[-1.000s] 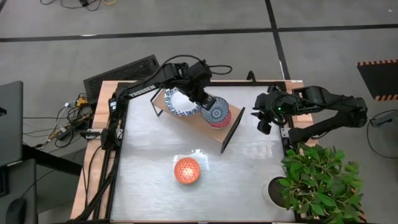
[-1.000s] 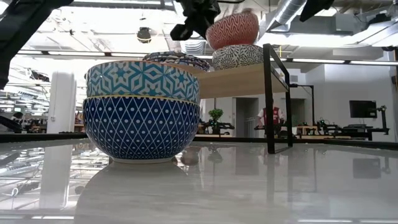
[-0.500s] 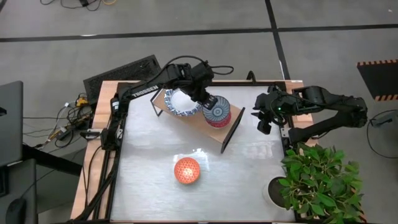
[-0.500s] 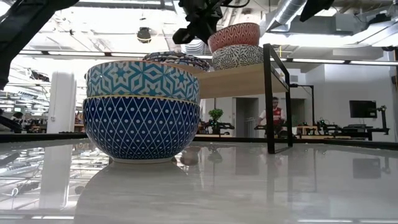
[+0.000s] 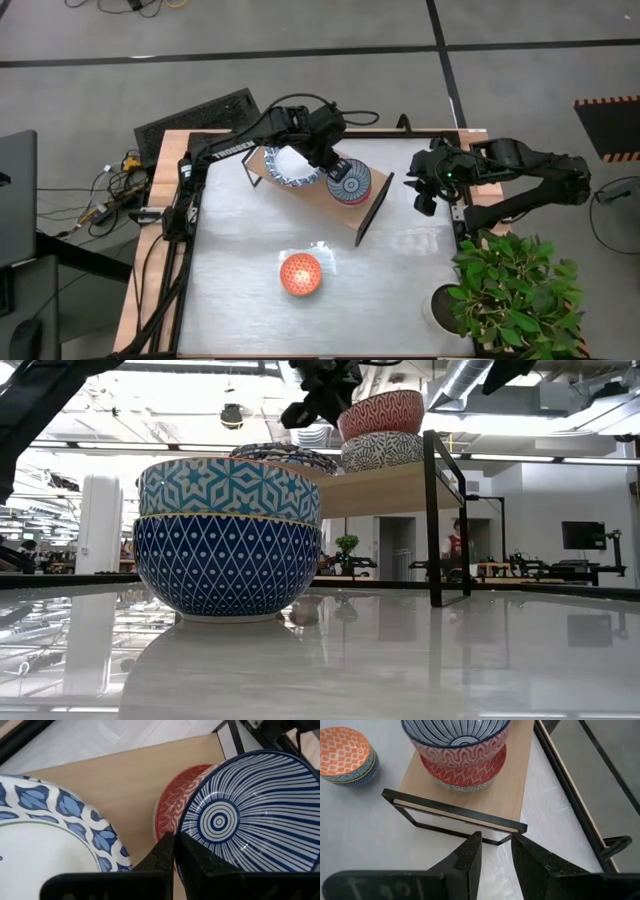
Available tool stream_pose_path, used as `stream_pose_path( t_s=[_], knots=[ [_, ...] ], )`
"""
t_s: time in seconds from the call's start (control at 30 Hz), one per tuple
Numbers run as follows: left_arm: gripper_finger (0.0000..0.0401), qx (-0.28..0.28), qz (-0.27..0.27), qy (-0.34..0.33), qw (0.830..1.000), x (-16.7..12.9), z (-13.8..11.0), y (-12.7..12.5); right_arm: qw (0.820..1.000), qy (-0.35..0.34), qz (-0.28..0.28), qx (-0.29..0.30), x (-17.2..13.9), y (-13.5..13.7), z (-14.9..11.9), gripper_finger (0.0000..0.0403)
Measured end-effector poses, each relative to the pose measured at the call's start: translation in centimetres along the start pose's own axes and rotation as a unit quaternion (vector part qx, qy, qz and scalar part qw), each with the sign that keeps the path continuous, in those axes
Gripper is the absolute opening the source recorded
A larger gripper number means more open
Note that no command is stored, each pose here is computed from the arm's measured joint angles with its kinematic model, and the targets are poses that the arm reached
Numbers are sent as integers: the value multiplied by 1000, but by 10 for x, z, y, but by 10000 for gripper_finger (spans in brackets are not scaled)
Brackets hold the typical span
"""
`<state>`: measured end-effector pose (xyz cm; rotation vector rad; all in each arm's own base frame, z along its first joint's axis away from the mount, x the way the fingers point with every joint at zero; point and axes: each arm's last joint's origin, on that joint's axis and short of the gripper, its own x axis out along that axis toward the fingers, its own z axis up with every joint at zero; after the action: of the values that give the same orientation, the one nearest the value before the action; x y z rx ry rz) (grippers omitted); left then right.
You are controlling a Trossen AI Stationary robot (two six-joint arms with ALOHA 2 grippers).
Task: Place and stack bowls onto a shelf
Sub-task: Stack the blue bowl on top of the red bowl on the shelf
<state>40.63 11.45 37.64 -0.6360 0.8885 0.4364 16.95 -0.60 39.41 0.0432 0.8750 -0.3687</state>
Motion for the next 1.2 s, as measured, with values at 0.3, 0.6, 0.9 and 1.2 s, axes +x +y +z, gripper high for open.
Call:
stream_pose_path(
  t_s=[0.3, 0.6, 0.9, 1.2],
  knots=[
    [0, 13, 3, 23, 1000, 20, -2, -3, 1000, 0, 0, -1, 0, 0, 0, 131],
    [0, 16, 2, 44, 999, 30, -3, 0, 1000, -1, -1, -1, 0, 0, 0, 131],
    [35, 43, 3, 6, 999, 14, 3, -3, 1000, -2, 0, 0, 0, 0, 0, 131],
    [105, 58, 2, 37, 998, 12, -4, -3, 1000, -6, 1, 1, 0, 0, 1, 131]
  ],
)
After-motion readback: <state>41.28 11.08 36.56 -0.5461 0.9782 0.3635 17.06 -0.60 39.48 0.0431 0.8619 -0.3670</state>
